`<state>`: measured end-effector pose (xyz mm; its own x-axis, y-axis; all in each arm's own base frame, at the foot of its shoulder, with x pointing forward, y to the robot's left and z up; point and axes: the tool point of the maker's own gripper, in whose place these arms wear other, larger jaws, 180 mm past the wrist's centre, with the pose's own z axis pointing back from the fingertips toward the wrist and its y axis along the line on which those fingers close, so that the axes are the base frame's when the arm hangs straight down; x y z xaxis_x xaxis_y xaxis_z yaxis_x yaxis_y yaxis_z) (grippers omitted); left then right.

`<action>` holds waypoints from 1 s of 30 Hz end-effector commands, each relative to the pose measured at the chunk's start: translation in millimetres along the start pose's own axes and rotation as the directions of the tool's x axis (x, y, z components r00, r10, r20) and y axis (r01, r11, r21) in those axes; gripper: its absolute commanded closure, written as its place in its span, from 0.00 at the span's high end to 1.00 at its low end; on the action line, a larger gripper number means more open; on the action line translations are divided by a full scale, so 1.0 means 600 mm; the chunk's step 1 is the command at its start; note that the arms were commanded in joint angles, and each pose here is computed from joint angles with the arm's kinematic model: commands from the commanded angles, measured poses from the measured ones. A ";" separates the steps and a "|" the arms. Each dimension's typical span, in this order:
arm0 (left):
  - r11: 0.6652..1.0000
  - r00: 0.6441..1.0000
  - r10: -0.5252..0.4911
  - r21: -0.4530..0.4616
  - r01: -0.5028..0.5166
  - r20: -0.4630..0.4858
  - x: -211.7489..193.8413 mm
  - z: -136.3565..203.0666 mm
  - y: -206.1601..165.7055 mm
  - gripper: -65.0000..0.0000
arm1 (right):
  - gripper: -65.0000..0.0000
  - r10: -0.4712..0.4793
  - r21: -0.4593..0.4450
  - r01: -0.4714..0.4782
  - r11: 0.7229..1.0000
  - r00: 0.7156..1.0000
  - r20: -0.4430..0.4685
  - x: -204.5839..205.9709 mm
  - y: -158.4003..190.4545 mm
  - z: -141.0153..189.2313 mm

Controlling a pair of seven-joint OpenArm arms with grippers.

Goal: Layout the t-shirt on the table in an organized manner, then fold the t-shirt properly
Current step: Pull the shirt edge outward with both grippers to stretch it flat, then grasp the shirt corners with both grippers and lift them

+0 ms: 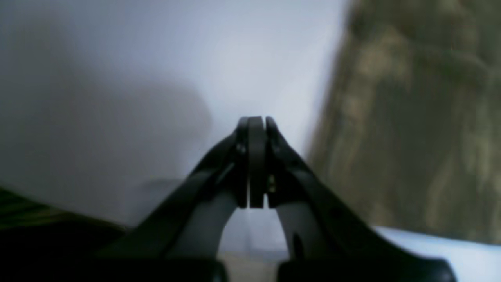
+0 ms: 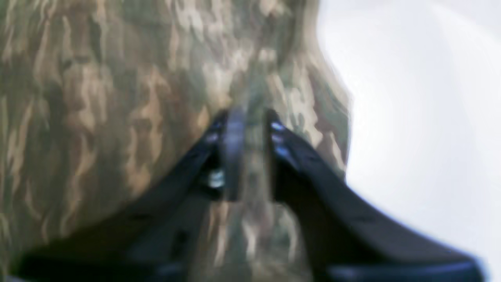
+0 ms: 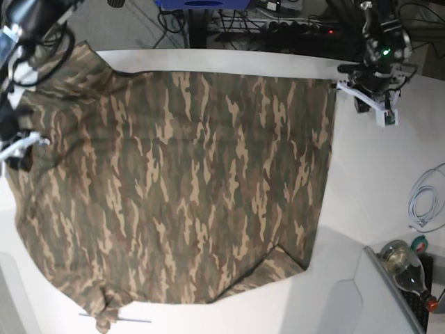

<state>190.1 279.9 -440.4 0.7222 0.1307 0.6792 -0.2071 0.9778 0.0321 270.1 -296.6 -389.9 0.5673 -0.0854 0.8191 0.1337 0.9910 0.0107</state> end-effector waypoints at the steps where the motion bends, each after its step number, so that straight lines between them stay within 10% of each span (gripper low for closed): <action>1: 1.000 0.998 0.029 -0.007 -0.028 0.051 0.018 0.011 0.020 0.00 | 0.36 0.024 -0.003 -0.024 1.000 0.999 0.023 0.011 0.001 0.018; 6: 0.977 0.980 0.183 -0.128 -0.173 0.072 -0.006 0.037 0.044 0.00 | 0.82 -0.018 0.091 0.017 0.996 1.000 0.013 -0.023 0.042 0.093; 13: 0.943 0.982 0.191 -0.279 -0.182 0.004 -0.057 0.030 0.003 0.65 | 0.79 -0.114 0.145 0.113 0.983 0.993 -0.001 -0.055 0.051 0.137; 25: 0.886 0.971 0.207 -0.398 -0.239 -0.121 -0.109 -0.011 -0.085 0.69 | 0.79 -0.071 0.196 0.076 0.978 0.997 -0.030 -0.075 0.064 0.153; 30: 0.883 0.965 0.224 -0.391 -0.260 -0.137 -0.116 -0.014 -0.100 0.68 | 0.79 -0.178 0.080 0.178 0.981 0.984 -0.011 -0.090 0.013 0.160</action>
<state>174.5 211.4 -482.8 0.6770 0.4064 0.6136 -0.0956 0.8752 -0.4742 157.7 -274.2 -387.7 0.5685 -0.2728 0.7761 0.1848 0.9617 0.2026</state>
